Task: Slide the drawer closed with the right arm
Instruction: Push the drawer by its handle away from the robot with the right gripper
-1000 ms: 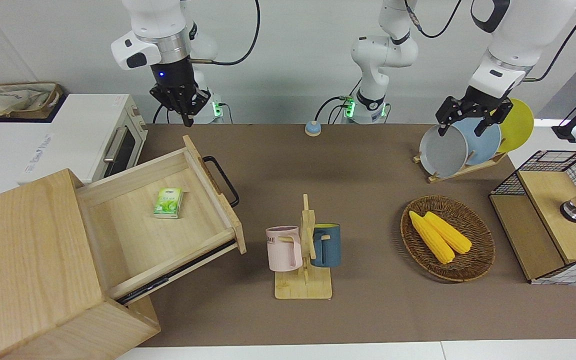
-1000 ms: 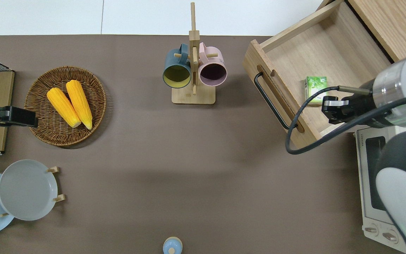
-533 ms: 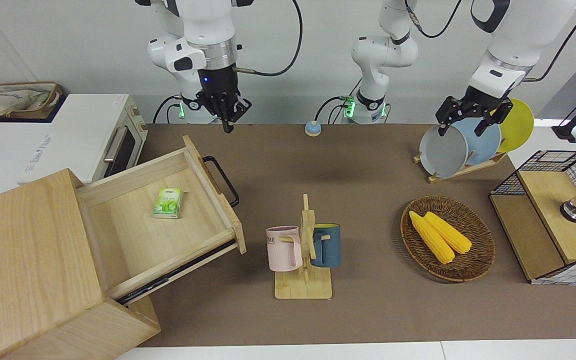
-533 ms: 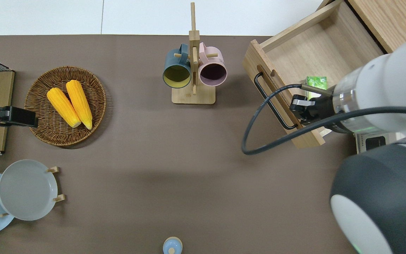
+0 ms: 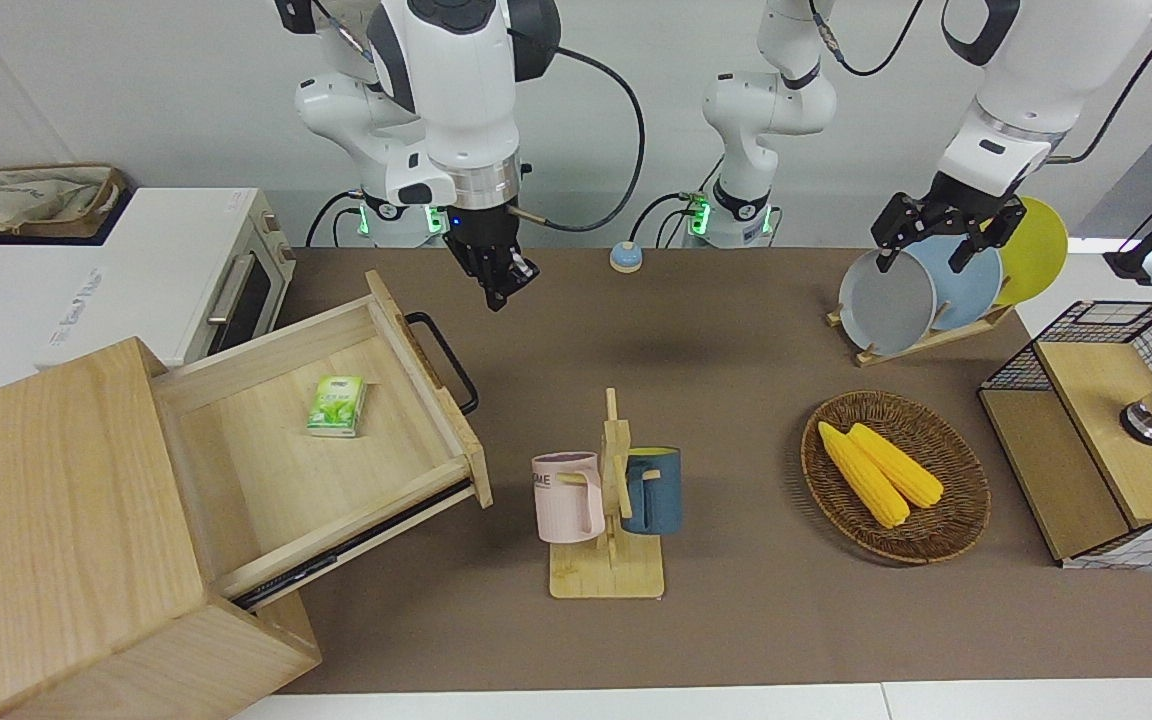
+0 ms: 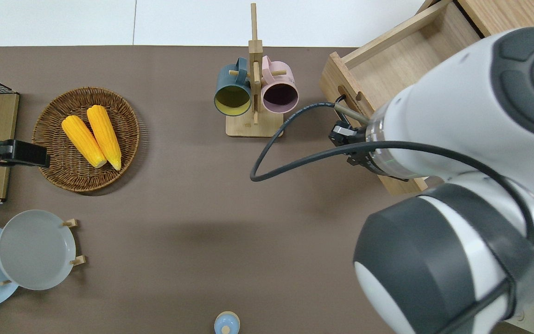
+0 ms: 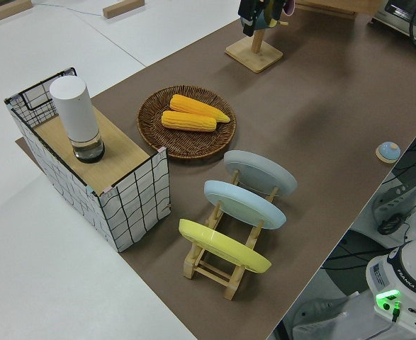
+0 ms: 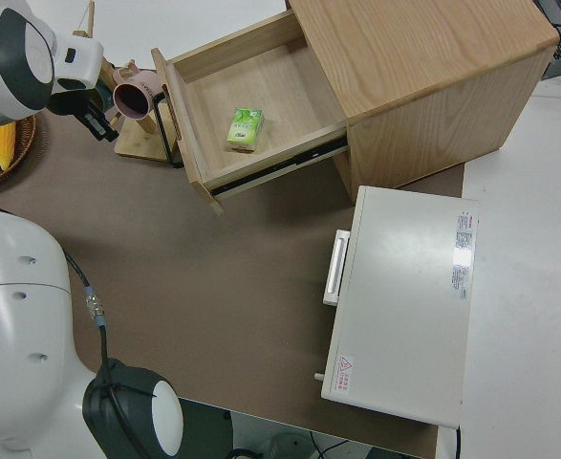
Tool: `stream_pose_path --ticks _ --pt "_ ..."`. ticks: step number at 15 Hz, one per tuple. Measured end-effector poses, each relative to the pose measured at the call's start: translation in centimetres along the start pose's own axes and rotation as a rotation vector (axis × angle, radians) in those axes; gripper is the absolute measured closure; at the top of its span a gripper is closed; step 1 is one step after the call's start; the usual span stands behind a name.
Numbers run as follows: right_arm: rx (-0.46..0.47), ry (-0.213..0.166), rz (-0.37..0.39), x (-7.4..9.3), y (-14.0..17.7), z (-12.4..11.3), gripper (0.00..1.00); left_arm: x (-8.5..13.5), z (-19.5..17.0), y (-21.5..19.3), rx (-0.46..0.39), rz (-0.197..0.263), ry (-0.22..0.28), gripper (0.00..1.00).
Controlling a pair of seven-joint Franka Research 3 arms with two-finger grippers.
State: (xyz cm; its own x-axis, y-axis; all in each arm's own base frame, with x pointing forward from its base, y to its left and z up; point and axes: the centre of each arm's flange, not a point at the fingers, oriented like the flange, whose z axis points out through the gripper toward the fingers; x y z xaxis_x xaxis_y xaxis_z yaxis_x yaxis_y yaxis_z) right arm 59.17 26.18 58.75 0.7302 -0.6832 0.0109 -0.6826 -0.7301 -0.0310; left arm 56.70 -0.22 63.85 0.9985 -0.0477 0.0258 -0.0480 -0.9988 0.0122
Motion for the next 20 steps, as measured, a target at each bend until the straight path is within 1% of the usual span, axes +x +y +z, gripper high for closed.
stream_pose_path --ticks 6,10,12,14,16,20 --pt "-0.068 -0.030 0.154 1.0 -1.4 5.2 0.99 0.0 0.0 0.0 0.000 0.000 0.000 0.00" --pt "-0.086 -0.037 0.222 1.3 -2.1 7.4 0.99 0.0 0.0 0.0 0.000 0.000 0.000 0.01" --pt "-0.100 -0.040 0.274 1.5 -2.4 8.7 0.99 0.0 0.0 0.0 0.000 0.000 0.000 0.00" --pt "-0.103 -0.041 0.298 1.8 -2.6 9.6 0.99 0.0 0.0 0.0 0.000 0.000 0.000 0.00" --pt "-0.111 -0.043 0.307 2.2 -2.7 10.5 0.99 0.0 0.0 0.0 0.000 0.000 0.000 0.00" --pt "-0.102 -0.037 0.323 3.3 -2.7 11.1 0.99 0.0 0.0 0.0 0.000 0.000 0.000 0.01"
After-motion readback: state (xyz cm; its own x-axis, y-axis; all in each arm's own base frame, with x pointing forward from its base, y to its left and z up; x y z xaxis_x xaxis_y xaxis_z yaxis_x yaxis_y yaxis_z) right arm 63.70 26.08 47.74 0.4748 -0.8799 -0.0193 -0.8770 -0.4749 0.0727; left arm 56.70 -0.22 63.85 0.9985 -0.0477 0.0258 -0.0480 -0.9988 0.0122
